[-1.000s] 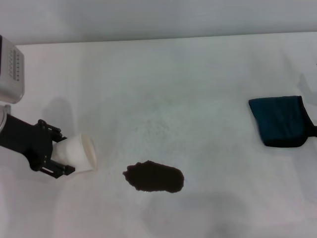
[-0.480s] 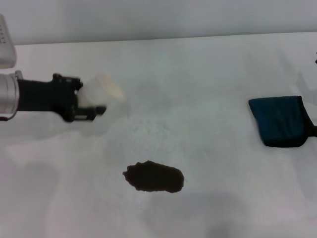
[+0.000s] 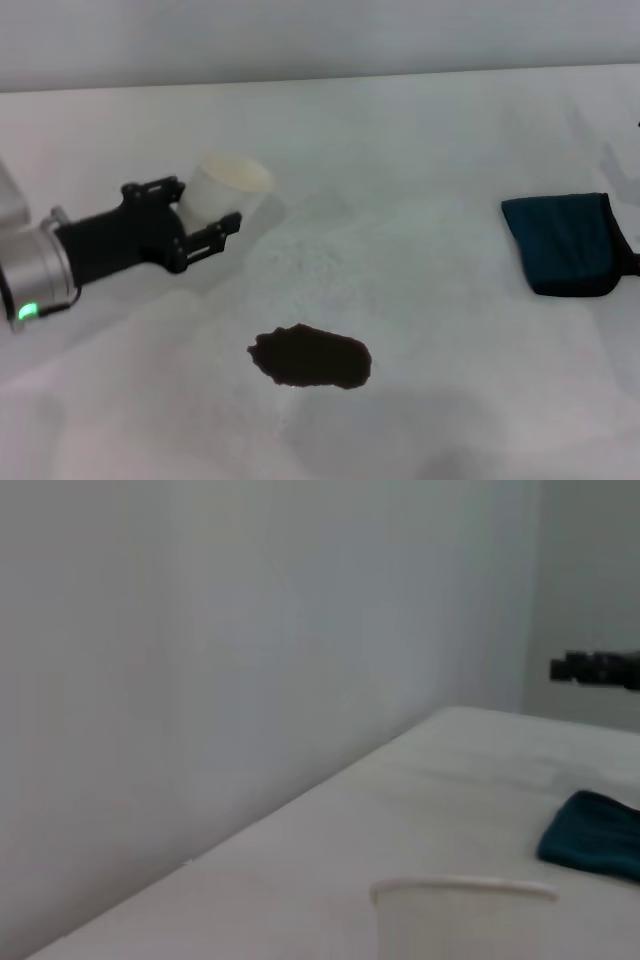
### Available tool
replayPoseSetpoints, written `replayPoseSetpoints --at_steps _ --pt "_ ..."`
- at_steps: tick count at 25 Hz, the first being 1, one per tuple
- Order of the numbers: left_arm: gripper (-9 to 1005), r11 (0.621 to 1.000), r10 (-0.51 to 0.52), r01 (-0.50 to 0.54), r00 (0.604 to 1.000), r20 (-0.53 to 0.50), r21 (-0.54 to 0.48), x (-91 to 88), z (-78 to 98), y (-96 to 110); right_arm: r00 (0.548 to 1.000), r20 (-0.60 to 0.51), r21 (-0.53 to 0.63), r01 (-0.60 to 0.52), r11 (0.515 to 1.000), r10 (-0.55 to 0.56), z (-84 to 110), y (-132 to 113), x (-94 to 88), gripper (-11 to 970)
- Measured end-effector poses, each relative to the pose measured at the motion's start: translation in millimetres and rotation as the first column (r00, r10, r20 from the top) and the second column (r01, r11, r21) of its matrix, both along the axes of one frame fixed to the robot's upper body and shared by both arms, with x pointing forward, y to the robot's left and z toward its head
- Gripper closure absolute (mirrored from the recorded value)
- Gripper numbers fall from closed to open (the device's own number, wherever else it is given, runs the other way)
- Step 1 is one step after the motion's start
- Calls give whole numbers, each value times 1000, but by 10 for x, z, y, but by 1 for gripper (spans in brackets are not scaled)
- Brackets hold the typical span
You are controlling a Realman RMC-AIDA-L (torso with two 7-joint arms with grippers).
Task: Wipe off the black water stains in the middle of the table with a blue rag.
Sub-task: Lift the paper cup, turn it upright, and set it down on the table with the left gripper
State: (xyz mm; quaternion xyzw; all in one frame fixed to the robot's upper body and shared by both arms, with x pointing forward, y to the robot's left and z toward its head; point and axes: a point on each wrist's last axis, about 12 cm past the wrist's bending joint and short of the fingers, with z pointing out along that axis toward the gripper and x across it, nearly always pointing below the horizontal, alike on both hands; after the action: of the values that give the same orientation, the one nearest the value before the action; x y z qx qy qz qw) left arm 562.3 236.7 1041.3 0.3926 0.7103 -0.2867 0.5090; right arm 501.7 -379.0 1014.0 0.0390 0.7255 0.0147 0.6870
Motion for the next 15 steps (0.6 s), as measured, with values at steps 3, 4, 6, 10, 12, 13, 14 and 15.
replayPoseSetpoints --at_steps 3,4,6,10,12,13,14,15 --pt "399 998 61 -61 998 31 -24 -203 -167 55 1000 0 -20 -9 1000 9 10 -26 -11 102" --pt "403 997 73 -72 997 37 -27 -248 -201 60 1000 -1 -26 -13 1000 13 11 -33 -16 102" --pt "407 994 101 -100 994 44 -31 -363 -282 94 1000 -3 -36 -20 999 20 14 -45 -26 102" --pt "407 989 147 -146 988 43 -21 -551 -409 177 999 -8 -48 -37 998 37 10 -42 -39 102" --pt "406 987 158 -158 986 47 -13 -614 -448 203 999 -13 -52 -48 998 47 1 -33 -50 102" --pt "406 987 161 -161 986 48 -10 -639 -463 211 999 -15 -54 -51 997 50 -3 -31 -58 102" --pt "406 987 163 -163 985 52 -7 -664 -476 218 999 -16 -55 -53 997 52 -5 -31 -63 102" --pt "406 986 166 -166 984 57 -5 -682 -485 225 998 -17 -56 -54 997 53 -8 -32 -68 102"
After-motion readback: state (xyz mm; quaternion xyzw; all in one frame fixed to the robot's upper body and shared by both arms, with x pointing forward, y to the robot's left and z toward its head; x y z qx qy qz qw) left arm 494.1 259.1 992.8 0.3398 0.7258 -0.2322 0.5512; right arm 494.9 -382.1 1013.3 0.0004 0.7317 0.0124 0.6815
